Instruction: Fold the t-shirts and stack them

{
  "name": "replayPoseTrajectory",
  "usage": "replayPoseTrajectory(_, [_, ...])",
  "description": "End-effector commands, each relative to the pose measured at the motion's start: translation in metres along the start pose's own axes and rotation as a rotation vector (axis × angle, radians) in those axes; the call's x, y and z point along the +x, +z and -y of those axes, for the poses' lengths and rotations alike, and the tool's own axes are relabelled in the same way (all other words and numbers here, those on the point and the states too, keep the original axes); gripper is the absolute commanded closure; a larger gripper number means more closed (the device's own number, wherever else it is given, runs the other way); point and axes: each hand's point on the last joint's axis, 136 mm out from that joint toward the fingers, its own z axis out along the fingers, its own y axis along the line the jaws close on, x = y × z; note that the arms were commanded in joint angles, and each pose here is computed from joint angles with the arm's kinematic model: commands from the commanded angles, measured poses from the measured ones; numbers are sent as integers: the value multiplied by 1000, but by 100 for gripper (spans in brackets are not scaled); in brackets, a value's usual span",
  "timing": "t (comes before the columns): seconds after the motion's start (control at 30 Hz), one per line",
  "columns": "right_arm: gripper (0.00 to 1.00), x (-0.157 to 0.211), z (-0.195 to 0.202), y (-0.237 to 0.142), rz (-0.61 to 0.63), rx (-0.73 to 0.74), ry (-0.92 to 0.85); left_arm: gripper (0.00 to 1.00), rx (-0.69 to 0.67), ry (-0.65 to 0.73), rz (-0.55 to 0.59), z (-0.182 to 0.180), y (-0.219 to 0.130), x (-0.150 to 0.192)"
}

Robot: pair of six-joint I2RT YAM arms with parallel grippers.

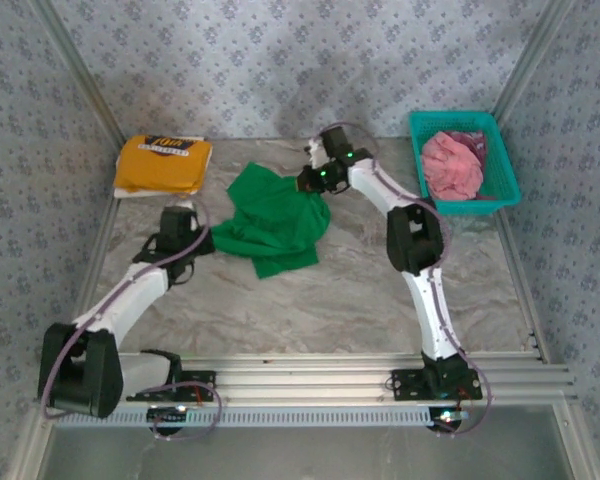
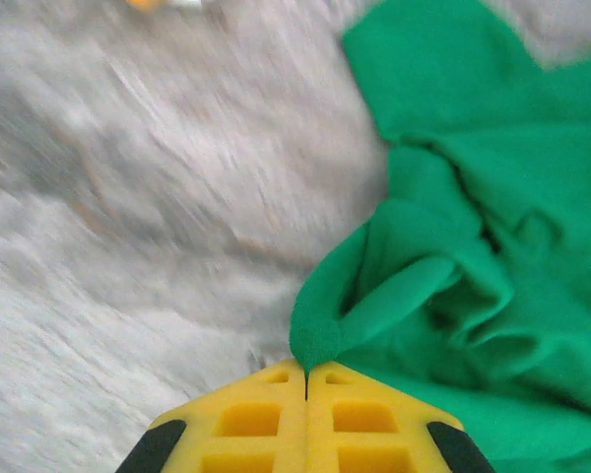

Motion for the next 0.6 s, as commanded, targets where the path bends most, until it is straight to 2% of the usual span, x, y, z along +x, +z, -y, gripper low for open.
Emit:
replayPoseTrajectory(0.0, [100, -43, -16, -91, 171, 14, 11, 100, -22, 15, 59, -5, -20, -38])
replayPoseTrajectory(0.1, [100, -35, 5, -133, 223, 86, 86, 100, -33, -17, 66, -14, -29, -58])
replayPoseTrajectory(0.23, [100, -28, 10, -206, 376, 168, 106, 100, -9, -107, 209, -29, -68, -110])
replayPoseTrajectory(0.37, [100, -26, 3, -262, 471, 224, 115, 100, -57, -71, 285, -31, -102, -160])
replayPoseTrajectory(0.47, [97, -28, -12, -275, 514, 225, 79, 100, 13, -42, 292, -13, -100, -183])
replayPoseTrajectory(0.53, [96, -27, -10, -266, 503, 243, 73, 100, 54, -30, 288, -6, -84, -191])
replayPoseTrajectory(0.57, [93, -26, -5, -258, 485, 246, 84, 100, 65, -26, 271, -5, -72, -193])
